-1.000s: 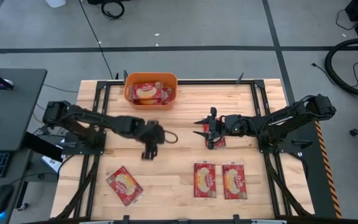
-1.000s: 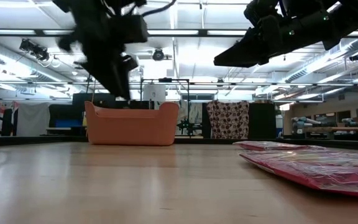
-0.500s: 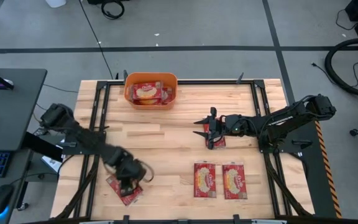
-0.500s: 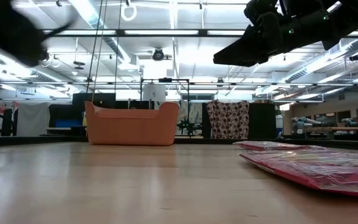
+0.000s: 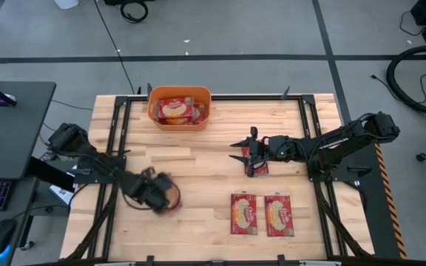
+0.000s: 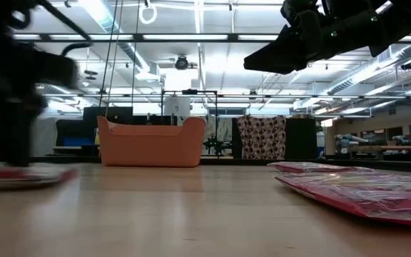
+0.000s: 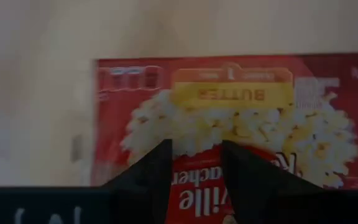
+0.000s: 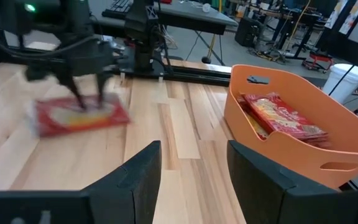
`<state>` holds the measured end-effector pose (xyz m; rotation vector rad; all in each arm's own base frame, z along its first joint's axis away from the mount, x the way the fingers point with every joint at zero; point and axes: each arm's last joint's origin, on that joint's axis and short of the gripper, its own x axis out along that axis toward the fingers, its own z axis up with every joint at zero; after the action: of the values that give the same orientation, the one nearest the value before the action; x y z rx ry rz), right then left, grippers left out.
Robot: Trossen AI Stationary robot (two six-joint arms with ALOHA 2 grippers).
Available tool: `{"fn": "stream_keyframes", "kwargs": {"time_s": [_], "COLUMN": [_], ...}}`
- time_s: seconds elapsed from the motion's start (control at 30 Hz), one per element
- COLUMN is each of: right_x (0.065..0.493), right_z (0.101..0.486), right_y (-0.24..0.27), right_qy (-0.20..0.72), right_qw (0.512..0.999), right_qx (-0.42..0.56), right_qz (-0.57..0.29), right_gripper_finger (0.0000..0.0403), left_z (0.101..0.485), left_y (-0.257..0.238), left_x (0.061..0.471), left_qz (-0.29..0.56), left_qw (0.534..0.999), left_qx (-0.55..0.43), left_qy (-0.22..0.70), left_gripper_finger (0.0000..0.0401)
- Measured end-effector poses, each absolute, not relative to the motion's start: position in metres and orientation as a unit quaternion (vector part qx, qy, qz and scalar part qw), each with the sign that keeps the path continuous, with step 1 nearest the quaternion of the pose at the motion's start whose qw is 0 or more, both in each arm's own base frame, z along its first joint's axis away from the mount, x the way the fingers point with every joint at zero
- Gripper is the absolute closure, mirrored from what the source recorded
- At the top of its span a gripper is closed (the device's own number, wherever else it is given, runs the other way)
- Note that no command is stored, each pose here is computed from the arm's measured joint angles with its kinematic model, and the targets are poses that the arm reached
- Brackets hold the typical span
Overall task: Sort popcorn bags into baskets
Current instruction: Put the popcorn bag into the orange bin
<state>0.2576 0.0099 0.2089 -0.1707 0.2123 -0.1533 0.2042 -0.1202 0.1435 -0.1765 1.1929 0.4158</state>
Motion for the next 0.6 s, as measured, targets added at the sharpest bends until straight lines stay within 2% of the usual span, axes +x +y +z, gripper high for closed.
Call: {"fn": "stream_keyframes", "kwargs": {"time_s": [0.07,0.13,0.33,0.43,0.6], "right_x": [0.258,0.258,0.258,0.258,0.258], "right_z": [0.209,0.209,0.209,0.209,0.209], "right_y": [0.01,0.01,0.01,0.01,0.01], "right_qy": [0.106,0.106,0.107,0.107,0.107], "right_qw": [0.988,0.987,0.987,0.987,0.987], "right_qx": [-0.086,-0.09,-0.091,-0.091,-0.09], "right_qz": [-0.076,-0.076,-0.076,-0.076,-0.075], "right_gripper_finger": [0.0215,0.0215,0.0215,0.0215,0.0215], "left_z": [0.147,0.154,0.171,0.17,0.152], "left_y": [-0.113,-0.11,-0.109,-0.107,-0.104], "left_x": [0.21,0.218,0.233,0.231,0.228], "left_qz": [0.24,0.244,0.163,0.121,0.028], "left_qw": [0.823,0.836,0.838,0.808,0.717], "left_qx": [-0.053,-0.024,0.144,0.26,0.421], "left_qy": [0.513,0.491,0.5,0.515,0.554], "left_gripper_finger": [0.026,0.026,0.026,0.026,0.0256]}}
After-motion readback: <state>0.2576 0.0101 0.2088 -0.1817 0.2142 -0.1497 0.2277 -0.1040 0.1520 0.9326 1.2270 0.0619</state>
